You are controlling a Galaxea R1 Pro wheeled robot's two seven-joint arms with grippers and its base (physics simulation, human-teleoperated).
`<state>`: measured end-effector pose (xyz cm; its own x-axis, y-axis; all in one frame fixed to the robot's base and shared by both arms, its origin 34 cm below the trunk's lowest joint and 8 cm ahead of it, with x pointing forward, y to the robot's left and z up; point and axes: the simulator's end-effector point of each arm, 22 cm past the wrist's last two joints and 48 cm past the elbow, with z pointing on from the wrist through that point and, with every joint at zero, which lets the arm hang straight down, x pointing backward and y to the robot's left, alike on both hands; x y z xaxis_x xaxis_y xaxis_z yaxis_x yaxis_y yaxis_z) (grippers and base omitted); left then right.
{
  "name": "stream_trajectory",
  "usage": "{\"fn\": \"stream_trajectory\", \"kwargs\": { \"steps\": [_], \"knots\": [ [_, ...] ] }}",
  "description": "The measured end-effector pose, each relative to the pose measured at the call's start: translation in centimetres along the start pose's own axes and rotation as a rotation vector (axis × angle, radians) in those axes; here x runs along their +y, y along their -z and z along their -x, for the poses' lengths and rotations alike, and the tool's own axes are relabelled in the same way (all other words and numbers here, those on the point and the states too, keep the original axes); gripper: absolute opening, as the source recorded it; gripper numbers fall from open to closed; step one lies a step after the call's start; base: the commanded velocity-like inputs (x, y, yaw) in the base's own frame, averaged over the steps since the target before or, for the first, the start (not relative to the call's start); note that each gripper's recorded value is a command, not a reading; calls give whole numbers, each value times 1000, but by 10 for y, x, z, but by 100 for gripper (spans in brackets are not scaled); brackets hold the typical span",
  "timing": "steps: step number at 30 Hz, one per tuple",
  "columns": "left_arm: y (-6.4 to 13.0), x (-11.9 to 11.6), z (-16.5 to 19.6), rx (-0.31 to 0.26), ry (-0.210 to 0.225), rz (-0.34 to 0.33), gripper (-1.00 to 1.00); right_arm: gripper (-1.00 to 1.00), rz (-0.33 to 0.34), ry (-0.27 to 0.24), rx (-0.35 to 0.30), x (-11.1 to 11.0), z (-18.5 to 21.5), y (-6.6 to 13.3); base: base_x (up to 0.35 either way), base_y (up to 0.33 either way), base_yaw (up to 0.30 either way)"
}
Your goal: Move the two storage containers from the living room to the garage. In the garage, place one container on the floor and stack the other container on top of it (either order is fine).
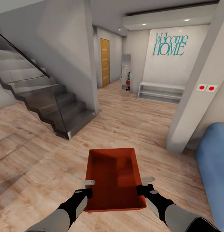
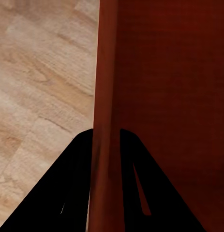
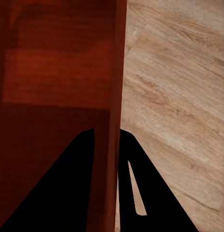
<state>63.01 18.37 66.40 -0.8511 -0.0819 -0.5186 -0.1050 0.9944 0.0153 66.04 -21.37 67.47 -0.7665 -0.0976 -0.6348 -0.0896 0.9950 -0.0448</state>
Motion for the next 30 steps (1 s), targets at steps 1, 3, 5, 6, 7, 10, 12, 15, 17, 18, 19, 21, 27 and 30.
{"fn": "stream_trajectory", "kwargs": {
  "steps": [1,3,5,6,7,10,12,15,17,18,19,21,27,30],
  "knots": [
    [0,0,0,0,0,0,-100,-100,0,0,0,0,0,0,323,0,0],
    [0,0,0,0,0,0,-100,-100,0,0,0,0,0,0,323,0,0],
    [0,0,0,0,0,0,-100,-100,0,0,0,0,0,0,323,0,0],
    [0,0,0,0,0,0,-100,-100,0,0,0,0,0,0,323,0,0],
    [0,0,0,0,0,0,-100,-100,0,0,0,0,0,0,323,0,0],
    [0,1,0,0,0,-1,-100,-100,-1,0,0,1,0,0,323,0,-122],
    [0,0,0,1,0,0,-100,-100,-1,0,1,0,0,0,323,0,-238],
    [0,0,-1,1,1,-1,-100,-100,-1,0,2,0,0,0,323,0,-269],
    [0,0,-1,1,1,0,-100,-100,0,0,2,0,0,0,323,0,-218],
    [0,0,-1,1,1,0,-100,-100,0,0,1,0,0,0,323,0,-148],
    [0,0,0,1,1,0,-100,-100,0,0,1,0,0,0,323,0,-98],
    [0,0,0,1,1,0,-100,-100,0,0,1,0,0,0,323,0,-35],
    [0,0,-1,1,1,0,-100,-100,0,0,2,0,0,0,323,0,-4],
    [0,0,-1,1,0,0,-100,-100,0,0,1,0,0,0,323,0,0]
  ]
}}
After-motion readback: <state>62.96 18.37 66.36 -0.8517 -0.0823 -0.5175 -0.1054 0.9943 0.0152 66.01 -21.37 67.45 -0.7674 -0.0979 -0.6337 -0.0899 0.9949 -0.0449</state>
